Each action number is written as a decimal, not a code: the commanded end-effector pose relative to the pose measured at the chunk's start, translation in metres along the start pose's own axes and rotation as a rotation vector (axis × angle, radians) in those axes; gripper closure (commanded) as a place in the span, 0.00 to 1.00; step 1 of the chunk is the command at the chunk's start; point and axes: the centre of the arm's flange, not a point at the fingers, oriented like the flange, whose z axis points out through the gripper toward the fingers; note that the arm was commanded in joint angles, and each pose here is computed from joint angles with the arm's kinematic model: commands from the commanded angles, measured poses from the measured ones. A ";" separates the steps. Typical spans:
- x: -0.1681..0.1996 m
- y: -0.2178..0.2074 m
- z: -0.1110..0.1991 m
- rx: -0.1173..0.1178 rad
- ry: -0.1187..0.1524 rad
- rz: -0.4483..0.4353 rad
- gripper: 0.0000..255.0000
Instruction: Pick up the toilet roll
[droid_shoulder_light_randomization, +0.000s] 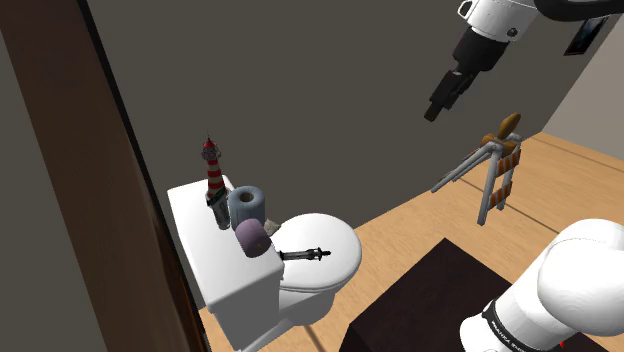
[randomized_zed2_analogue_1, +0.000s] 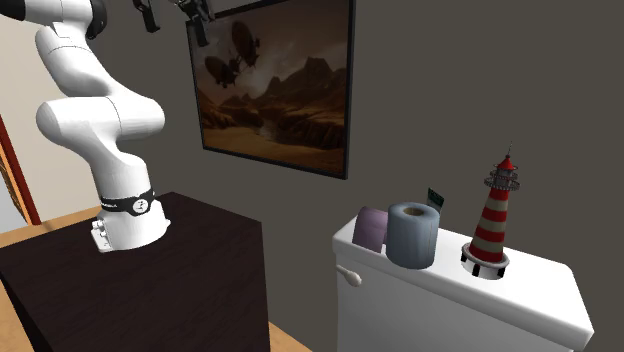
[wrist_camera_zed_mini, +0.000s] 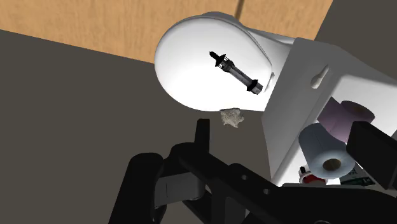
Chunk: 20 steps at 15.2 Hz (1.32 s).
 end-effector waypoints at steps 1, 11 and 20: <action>0.000 0.000 0.000 0.000 0.000 0.000 0.00; 0.078 -0.104 0.076 -0.100 -0.091 -0.078 0.00; 0.134 -0.195 0.158 -0.190 -0.174 -0.148 0.00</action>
